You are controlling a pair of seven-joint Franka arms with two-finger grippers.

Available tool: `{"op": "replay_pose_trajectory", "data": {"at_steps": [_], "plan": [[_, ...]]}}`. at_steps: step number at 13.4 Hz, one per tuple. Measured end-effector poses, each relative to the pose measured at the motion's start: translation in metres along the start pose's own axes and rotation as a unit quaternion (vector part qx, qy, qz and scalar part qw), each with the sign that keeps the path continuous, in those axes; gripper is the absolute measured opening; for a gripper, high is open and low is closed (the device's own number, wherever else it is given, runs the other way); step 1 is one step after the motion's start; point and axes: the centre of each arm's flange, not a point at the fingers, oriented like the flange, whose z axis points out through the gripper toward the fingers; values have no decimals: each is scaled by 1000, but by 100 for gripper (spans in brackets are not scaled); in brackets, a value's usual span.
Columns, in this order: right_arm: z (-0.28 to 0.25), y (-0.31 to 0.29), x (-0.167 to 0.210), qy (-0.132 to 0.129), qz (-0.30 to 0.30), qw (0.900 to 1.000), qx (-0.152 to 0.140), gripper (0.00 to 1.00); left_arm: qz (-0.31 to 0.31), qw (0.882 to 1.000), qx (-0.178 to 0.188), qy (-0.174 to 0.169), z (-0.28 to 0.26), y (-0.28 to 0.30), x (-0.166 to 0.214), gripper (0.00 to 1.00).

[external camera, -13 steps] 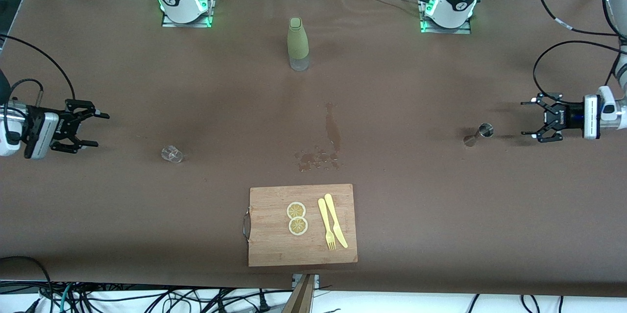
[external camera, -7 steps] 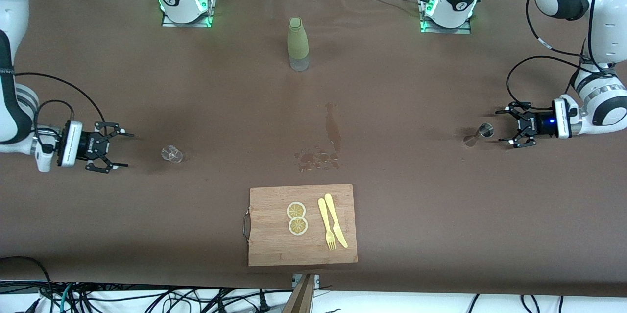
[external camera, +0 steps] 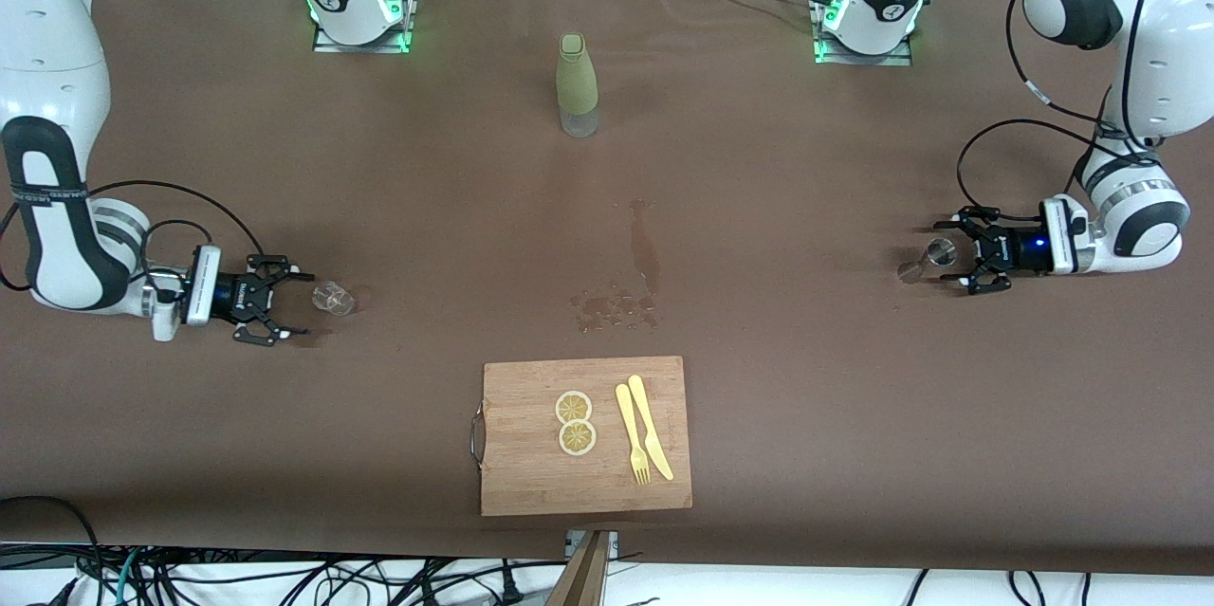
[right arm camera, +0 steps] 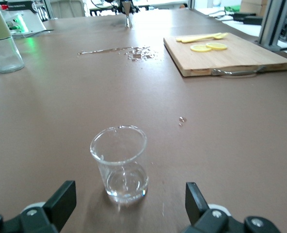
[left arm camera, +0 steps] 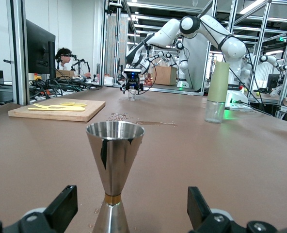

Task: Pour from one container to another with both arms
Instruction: 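Lower the right gripper to the glass cup while the left gripper reaches the jigger, then close the right gripper on the glass cup while the left gripper grips the jigger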

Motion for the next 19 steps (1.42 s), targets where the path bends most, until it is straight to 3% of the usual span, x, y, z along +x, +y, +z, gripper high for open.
{"op": "replay_pose_trajectory", "data": {"at_steps": [3,8,11,12,15,18,19], "plan": [[22,2,-7,23,-20,1000,0,100,1,1000,-4,3,8,-1,-6,100],[52,-5,-13,63,-23,997,28,100,4,1000,-10,6,16,-4,-4,100],[57,-6,-14,71,-22,997,31,95,5,1000,-13,7,19,-6,-3,100],[57,-6,-14,72,-23,997,31,89,6,1000,-13,7,20,-7,-3,100],[57,-4,-12,81,-20,996,22,52,8,1000,-13,8,23,-9,-2,100],[58,-4,-10,88,-19,996,21,22,8,1000,-13,7,23,-9,-2,72],[59,-4,-10,91,-17,996,20,12,8,1000,-13,7,22,-9,-2,72]]}}
